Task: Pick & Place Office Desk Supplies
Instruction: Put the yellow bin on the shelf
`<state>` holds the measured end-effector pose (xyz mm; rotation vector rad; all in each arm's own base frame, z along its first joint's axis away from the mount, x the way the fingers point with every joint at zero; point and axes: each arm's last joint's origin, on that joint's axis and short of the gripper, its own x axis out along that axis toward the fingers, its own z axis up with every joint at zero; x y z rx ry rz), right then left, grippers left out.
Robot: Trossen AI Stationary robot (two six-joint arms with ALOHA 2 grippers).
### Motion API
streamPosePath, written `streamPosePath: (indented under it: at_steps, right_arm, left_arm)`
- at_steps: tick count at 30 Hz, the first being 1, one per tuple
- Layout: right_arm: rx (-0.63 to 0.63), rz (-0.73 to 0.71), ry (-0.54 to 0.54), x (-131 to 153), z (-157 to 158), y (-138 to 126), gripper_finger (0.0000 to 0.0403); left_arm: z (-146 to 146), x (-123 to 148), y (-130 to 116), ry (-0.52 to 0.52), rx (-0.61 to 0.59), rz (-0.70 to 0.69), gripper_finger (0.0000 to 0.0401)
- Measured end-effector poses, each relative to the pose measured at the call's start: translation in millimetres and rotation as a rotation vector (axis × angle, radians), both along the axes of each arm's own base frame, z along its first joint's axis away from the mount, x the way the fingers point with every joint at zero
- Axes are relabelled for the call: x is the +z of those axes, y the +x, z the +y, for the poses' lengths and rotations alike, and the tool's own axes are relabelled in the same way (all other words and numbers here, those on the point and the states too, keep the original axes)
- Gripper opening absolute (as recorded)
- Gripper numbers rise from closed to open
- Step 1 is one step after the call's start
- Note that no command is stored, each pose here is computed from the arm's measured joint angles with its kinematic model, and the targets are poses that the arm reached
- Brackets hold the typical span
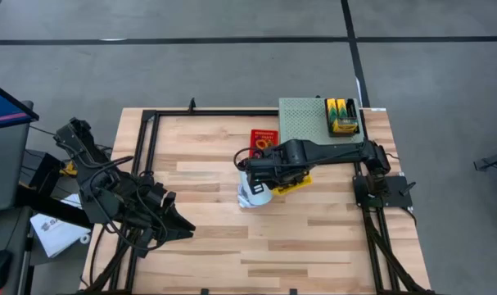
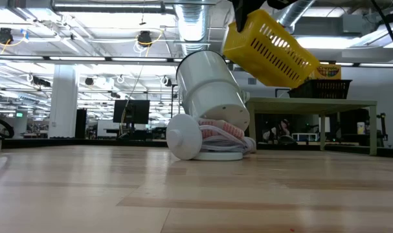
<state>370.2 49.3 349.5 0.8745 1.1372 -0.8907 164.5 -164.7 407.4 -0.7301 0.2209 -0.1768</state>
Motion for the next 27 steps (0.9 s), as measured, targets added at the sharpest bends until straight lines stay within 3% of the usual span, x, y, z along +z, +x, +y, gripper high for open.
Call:
streamPosePath:
  at_steps: [9, 21, 27]
  right_arm:
    - [0.014, -0.010, 0.013, 0.0, 32.9, -5.9, 0.0003]
    - [0.064, 0.043, 0.111, -10.3, 117.3, -35.8, 0.0003]
    - [0.101, -0.001, 0.181, 7.0, 140.8, -48.7, 0.0003]
  left_arm:
    - [0.0, 0.0, 0.0, 0.000, 0.000, 0.000, 0.0094]
    - [-0.1, 0.0, -0.1, 0.000, -0.001, 0.000, 0.0094]
    - [-0.1, 0.0, 0.0, -0.004, 0.000, 0.001, 0.0094]
